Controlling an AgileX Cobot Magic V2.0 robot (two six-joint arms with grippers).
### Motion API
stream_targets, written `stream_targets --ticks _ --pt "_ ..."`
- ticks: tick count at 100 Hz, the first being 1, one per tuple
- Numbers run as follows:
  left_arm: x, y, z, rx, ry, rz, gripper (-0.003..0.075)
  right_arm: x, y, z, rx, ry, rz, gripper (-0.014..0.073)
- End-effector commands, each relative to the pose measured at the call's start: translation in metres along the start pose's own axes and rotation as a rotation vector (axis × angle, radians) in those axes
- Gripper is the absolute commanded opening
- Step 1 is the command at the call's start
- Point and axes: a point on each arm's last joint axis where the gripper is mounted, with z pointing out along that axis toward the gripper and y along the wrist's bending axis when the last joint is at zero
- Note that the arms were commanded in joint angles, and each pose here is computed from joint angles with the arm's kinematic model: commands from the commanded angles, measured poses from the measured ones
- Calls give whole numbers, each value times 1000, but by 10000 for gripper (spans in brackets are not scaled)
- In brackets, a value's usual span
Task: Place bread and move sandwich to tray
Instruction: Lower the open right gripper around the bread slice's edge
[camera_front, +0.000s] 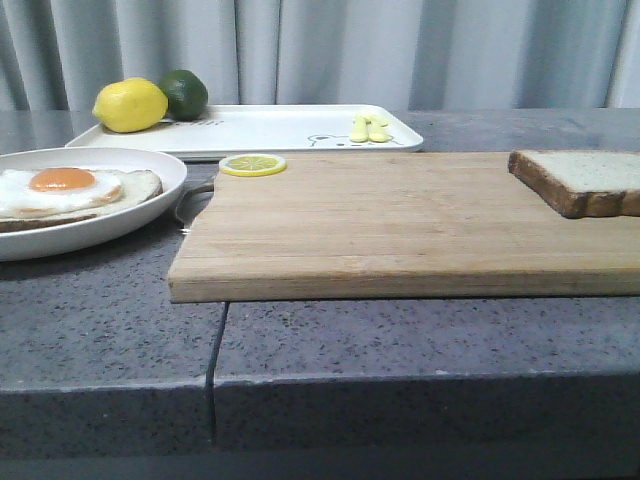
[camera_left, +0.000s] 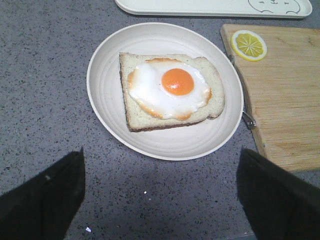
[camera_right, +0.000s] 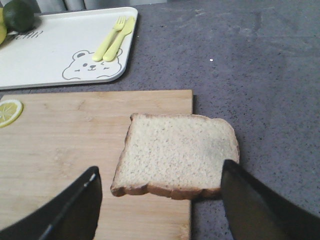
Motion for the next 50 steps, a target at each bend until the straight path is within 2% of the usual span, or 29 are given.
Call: stream_targets --ticks 1,21,50 --pt "-12 -4 -7 26 -87 -11 575 -20 -9 4 31 -107 39 511" --pt "-12 -4 -7 26 -87 -11 575 -19 -30 18 66 -97 146 511" --pt "-12 -4 -7 26 -87 -11 575 16 -60 49 78 -36 300 511"
